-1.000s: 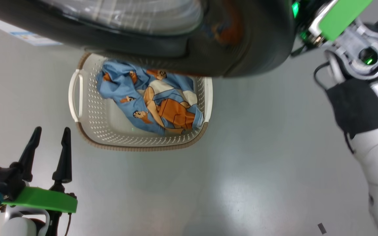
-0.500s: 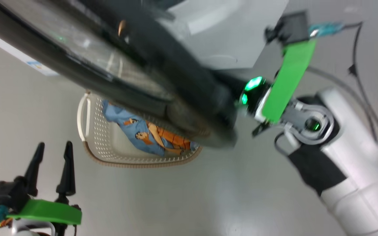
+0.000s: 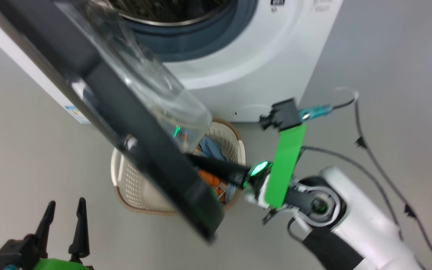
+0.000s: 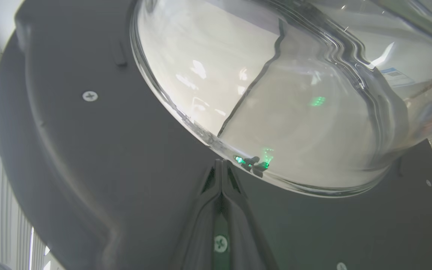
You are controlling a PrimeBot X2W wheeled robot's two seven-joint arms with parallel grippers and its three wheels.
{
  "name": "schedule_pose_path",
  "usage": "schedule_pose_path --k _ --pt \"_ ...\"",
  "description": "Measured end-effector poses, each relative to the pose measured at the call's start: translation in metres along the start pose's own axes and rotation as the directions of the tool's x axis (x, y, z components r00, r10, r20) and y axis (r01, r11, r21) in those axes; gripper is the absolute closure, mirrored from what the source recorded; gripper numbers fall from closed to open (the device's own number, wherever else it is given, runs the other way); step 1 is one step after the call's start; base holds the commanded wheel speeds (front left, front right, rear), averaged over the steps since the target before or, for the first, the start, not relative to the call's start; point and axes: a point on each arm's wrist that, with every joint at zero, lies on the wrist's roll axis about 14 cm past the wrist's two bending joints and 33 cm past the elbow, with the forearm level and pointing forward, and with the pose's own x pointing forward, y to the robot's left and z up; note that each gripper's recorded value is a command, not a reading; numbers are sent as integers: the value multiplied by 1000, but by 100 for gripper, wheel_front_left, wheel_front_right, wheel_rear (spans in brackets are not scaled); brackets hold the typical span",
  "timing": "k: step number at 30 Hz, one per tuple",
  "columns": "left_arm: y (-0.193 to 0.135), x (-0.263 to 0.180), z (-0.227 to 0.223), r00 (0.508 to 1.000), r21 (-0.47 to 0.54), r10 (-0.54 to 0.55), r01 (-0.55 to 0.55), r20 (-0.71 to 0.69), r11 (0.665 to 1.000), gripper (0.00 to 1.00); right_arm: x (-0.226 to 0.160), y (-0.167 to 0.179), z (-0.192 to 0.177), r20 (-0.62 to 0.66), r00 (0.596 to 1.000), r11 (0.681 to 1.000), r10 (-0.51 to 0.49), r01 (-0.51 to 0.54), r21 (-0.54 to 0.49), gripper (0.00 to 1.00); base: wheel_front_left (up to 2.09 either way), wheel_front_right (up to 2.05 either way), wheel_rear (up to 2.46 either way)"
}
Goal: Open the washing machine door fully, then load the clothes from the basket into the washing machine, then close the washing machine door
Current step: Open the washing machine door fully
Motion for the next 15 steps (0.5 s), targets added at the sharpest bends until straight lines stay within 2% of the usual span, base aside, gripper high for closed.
schedule_pose_path --k 5,15 --pt "2 -13 13 999 1 9 -10 41 1000 0 12 24 -26 -24 999 999 39 -39 2 100 0 0 0" --pt "12 -43 32 993 -29 49 -46 110 999 0 29 47 -76 -93 994 998 48 -51 -21 100 0 0 0"
